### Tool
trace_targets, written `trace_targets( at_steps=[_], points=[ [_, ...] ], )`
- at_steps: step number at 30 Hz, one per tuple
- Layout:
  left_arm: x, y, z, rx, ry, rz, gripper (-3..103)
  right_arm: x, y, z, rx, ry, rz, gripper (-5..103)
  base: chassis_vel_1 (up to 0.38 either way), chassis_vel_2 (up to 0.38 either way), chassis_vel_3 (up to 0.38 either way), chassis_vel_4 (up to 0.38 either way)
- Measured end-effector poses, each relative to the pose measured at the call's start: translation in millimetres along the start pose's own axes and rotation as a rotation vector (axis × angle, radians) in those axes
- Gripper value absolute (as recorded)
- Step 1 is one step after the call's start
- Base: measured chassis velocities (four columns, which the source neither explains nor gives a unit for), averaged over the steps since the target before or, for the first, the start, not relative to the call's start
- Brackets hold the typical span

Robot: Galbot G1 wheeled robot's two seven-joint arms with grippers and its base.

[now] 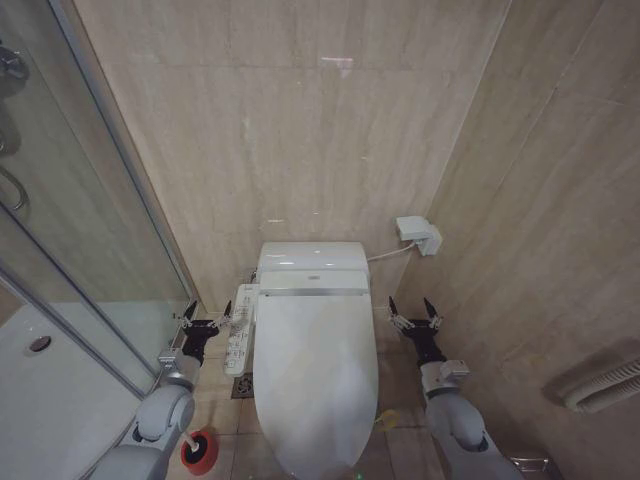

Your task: Open the toilet lid, clean the toilet bowl with a toilet brush, close the toilet lid, and flush.

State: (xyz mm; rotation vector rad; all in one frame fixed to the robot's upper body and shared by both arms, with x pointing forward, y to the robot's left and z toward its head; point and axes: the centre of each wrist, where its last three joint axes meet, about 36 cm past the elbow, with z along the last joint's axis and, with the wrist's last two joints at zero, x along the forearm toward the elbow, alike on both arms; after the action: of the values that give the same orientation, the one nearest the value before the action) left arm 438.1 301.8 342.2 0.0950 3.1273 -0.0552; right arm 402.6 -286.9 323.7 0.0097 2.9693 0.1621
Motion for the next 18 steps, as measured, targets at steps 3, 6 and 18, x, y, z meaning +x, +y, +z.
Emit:
trace_targets(
  at_steps=[3,6,18],
  points=[
    [-0.2,0.1,-0.3,0.000,-0.001,0.000,100,0.0,0.0,0.0,0.000,0.000,0.000,100,0.000,0.000,0.000,0.000],
    [-0.4,0.1,-0.5,0.000,-0.002,0.000,100,0.0,0.0,0.0,0.000,0.000,0.000,100,0.000,0.000,0.000,0.000],
    [-0.7,0.0,-0.7,0.000,-0.003,0.000,100,0.0,0.0,0.0,0.000,0.000,0.000,100,0.000,0.000,0.000,0.000]
  ],
)
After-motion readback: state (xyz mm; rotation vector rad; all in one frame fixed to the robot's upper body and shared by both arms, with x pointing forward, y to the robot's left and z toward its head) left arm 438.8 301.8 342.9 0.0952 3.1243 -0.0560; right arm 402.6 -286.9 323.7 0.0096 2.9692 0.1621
